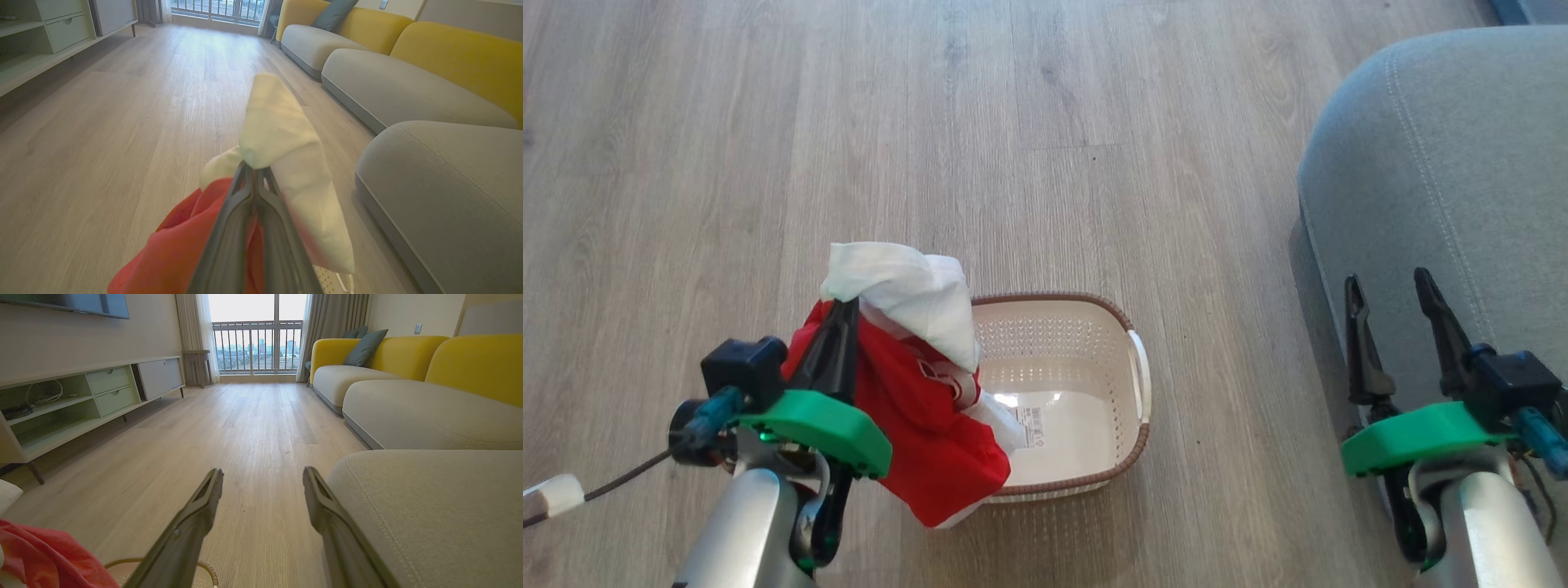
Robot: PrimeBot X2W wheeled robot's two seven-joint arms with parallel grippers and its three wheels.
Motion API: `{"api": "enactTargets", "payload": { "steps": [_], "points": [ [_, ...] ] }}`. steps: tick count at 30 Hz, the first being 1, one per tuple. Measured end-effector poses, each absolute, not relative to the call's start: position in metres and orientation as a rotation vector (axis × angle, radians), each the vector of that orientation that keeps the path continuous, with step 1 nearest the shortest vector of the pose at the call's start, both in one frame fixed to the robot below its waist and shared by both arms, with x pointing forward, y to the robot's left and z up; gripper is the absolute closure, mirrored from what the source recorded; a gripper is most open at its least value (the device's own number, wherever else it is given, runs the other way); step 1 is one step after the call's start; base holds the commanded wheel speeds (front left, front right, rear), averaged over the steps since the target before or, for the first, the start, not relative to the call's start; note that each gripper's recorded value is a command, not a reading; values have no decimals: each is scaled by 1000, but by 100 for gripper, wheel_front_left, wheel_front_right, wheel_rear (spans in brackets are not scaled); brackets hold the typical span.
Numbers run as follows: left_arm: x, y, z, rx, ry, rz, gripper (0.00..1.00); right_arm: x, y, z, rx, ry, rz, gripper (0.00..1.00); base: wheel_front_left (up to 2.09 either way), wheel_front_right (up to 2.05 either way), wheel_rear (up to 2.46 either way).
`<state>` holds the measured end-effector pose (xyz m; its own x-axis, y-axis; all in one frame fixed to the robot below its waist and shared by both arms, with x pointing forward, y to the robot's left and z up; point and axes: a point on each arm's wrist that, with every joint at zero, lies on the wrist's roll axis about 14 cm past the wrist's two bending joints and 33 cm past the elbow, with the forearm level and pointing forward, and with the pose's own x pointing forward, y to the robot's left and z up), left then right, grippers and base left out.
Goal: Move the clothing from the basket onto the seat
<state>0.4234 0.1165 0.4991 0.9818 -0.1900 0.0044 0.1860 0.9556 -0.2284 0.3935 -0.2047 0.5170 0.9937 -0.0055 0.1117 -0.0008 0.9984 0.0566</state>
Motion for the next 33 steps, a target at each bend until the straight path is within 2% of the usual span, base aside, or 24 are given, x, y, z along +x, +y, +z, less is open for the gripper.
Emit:
{"api": "enactTargets", "payload": {
  "steps": [3, 6, 7, 11, 19, 24, 33],
  "points": [
    [423, 116, 500, -229, 16, -194, 100, 394, -198, 515, 56, -105, 19, 0, 0, 0, 0],
    [422, 112, 502, -228, 11, -208, 100, 393, -174, 510, 73, -86, 104, 0, 0, 0, 0],
    [421, 107, 505, -228, 5, -226, 100, 392, -150, 503, 79, -59, 194, 0, 0, 0, 0],
    [419, 95, 510, -226, -3, -274, 100, 389, -102, 493, 56, -12, 386, 0, 0, 0, 0],
    [414, 63, 537, -211, -53, -400, 100, 398, -27, 515, 8, -45, 693, 0, 0, 0, 0],
    [405, 41, 550, -207, -75, -478, 100, 391, 2, 511, 11, -8, 803, 0, 0, 0, 0],
    [385, -1, 567, -211, -98, -648, 100, 392, 16, 508, -89, 6, 911, 0, 0, 0, 0]
  ]
}}
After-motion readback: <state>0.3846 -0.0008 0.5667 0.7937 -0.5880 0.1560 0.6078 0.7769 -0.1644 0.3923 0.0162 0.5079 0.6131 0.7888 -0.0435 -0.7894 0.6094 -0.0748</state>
